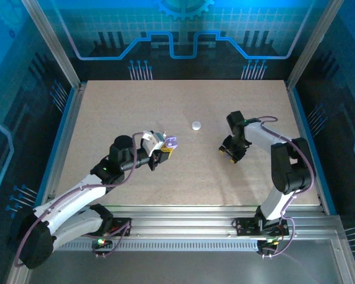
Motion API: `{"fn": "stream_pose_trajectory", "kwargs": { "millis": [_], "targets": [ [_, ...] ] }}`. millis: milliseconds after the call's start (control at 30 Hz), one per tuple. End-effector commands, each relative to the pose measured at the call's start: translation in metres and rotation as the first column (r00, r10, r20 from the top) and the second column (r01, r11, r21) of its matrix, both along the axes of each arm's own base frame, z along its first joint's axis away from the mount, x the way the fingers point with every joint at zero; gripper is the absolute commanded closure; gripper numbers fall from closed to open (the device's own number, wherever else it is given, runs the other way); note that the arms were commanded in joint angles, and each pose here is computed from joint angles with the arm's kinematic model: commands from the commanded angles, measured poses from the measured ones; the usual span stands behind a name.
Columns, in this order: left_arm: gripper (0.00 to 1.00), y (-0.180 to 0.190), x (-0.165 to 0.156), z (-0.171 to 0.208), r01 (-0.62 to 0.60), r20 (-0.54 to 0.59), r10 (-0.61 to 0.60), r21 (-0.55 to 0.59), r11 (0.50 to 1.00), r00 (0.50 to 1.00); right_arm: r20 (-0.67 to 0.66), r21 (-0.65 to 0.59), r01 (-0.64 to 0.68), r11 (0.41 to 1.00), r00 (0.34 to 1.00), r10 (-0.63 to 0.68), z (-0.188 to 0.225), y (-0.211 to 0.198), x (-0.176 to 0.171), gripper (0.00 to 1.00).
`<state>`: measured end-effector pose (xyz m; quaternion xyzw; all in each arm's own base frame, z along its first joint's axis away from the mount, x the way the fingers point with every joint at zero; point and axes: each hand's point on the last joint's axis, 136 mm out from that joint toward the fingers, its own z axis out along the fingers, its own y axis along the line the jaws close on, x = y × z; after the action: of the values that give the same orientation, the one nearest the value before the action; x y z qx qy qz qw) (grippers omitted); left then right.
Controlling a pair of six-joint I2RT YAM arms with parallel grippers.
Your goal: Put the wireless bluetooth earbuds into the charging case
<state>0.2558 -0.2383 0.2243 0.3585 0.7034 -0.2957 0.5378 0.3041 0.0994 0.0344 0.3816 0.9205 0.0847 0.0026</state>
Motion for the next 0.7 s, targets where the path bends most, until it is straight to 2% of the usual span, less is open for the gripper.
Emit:
{"fn": "stream_pose_trajectory", "kwargs": {
  "millis": [0, 433, 667],
  "targets": [
    [0.84, 0.001, 0.000, 0.007, -0.007, 0.037, 0.006, 0.019, 1.000, 0.999, 0.008, 0.001, 0.013, 1.000, 1.000, -0.013, -0.003, -0.004, 0.011, 0.53],
    [0.84, 0.003, 0.002, 0.002, -0.016, 0.033, 0.014, 0.045, 0.999, 0.999, -0.030, -0.007, 0.013, 1.000, 0.999, -0.013, -0.022, -0.009, 0.017, 0.57],
    [0.84, 0.002, 0.003, 0.000, -0.017, 0.029, 0.015, 0.049, 0.999, 0.999, -0.042, -0.021, -0.010, 1.000, 0.999, 0.009, -0.024, -0.011, 0.018, 0.64]
  ]
}}
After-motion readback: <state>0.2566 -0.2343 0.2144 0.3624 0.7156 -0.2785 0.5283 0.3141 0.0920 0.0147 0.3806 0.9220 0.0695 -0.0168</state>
